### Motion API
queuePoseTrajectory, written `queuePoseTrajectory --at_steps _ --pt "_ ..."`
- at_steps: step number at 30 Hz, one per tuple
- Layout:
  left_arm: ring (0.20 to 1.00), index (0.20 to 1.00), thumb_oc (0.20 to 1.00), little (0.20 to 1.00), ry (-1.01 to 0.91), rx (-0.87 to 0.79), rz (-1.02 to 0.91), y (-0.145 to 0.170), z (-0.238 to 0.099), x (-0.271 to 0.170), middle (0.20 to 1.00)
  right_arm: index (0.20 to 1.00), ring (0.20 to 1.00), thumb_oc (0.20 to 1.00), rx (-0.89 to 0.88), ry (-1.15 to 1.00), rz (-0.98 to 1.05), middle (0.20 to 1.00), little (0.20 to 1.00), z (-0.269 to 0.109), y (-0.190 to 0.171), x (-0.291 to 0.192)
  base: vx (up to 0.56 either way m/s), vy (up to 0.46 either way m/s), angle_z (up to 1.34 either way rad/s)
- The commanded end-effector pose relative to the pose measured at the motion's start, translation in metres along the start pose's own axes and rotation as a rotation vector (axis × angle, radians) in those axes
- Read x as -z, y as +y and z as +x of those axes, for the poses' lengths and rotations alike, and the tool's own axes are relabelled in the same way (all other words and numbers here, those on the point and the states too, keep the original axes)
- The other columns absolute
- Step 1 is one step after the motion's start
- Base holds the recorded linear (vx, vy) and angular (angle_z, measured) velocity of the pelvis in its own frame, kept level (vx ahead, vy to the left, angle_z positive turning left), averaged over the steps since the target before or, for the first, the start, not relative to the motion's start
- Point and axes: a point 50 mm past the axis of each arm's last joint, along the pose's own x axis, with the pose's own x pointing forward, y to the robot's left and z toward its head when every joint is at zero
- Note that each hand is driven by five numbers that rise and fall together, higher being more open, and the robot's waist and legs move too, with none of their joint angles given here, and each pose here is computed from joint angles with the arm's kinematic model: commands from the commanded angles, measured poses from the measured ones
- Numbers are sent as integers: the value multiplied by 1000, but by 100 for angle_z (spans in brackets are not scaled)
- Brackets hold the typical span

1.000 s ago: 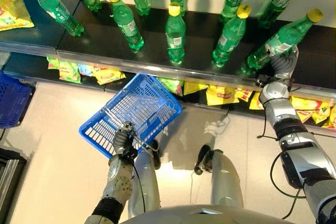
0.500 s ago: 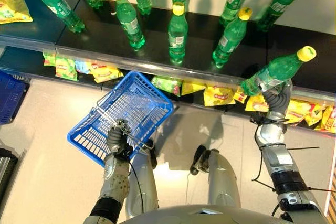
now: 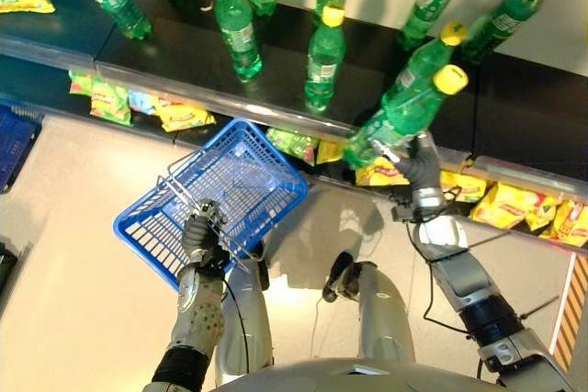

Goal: Pick up the snacks into the basket

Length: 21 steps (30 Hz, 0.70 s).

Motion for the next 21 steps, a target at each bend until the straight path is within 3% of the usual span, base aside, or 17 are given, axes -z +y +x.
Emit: queuePoseTrajectory --at_steps 1,7,21 --pt "200 200 200 200 -139 222 27 -35 0 -29 200 200 200 200 -40 -246 38 200 200 29 3 -45 10 -16 19" --pt "200 200 200 200 -128 290 11 -52 1 -30 200 200 200 200 -163 -212 95 200 200 61 50 -48 -4 -17 22" --pt "200 200 200 200 -173 412 -37 -80 -2 -44 200 200 200 200 -319 -92 92 200 200 71 104 -32 -7 -6 17"
